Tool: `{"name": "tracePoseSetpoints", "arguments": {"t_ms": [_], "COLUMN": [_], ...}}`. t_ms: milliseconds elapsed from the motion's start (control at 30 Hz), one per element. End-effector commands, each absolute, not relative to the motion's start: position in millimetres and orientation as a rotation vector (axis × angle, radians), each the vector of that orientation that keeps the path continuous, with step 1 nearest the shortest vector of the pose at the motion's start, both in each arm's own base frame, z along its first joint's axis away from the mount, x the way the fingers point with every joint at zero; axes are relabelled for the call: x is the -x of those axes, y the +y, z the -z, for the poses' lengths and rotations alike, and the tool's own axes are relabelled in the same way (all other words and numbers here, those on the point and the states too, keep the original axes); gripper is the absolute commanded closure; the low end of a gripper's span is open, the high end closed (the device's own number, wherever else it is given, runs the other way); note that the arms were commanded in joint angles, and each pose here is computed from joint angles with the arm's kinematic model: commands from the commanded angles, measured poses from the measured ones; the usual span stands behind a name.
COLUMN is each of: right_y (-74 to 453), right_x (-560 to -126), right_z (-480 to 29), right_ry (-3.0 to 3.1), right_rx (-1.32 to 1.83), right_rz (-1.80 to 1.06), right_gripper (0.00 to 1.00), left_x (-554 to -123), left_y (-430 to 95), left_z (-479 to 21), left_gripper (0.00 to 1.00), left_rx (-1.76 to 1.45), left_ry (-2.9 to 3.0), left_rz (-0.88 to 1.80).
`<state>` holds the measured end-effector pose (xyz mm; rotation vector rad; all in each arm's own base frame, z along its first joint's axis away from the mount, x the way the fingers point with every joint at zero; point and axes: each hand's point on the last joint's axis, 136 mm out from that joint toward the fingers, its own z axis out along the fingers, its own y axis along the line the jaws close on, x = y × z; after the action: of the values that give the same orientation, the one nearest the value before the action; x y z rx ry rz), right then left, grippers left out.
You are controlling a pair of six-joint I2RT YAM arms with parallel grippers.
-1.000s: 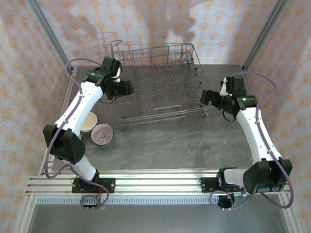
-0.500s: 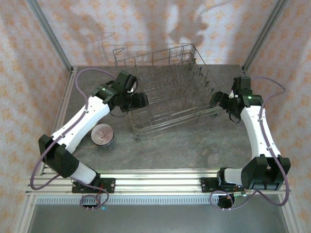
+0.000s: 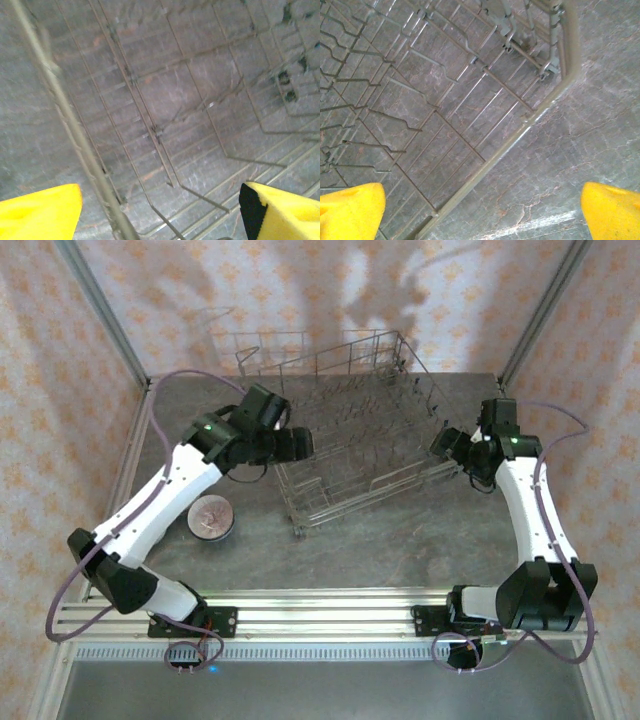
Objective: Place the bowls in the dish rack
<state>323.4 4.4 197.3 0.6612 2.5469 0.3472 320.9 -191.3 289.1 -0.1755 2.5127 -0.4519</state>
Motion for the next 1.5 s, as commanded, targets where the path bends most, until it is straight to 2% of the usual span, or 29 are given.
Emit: {"name": "tracePoseSetpoints", "arguments": {"t_ms": [0,233,467,733,933,1167,1467], "right_y": [7.3,1.5,-6.3,-6.7,-23.1,-40.1,-55.0], "right_x": [-330.8,-346.7,-366.2,-390.3,-403.4,-413.8,-396.7], "right_z": [-192.7,-175.9,-176.3,-179.1,-183.2,-189.0,-197.6], "right_ry": [2.568,2.597,2.58,2.56,2.545,2.552,2.564], "right_rx": [-0.684,-0.715,-0.713,-0.731,-0.757,-0.754,-0.75], "right_rz": [-0.383,-0.345,-0.298,-0.35,-0.304,-0.257,-0.156], "right_gripper": [0.01,0.03,0.04,0.06,0.07,0.06,0.01], "left_x": [-328.8,-369.1,-383.6,-363.7,-342.7,-320.5,-285.1], "left_y": [-154.5,-129.9,-150.6,-166.2,-193.3,-233.6,-291.3], "left_z": [-303.1,-292.7,-278.0,-252.3,-241.5,-237.8,-231.5], "left_gripper": [0.17,0.19,0.29,0.51,0.6,0.65,0.67], "left_rx": [0.21,0.274,0.246,0.227,0.183,0.106,0.0], "left_ry": [2.471,2.481,2.525,2.574,2.604,2.629,2.671], "left_rz": [0.342,0.334,0.419,0.464,0.514,0.597,0.676]}}
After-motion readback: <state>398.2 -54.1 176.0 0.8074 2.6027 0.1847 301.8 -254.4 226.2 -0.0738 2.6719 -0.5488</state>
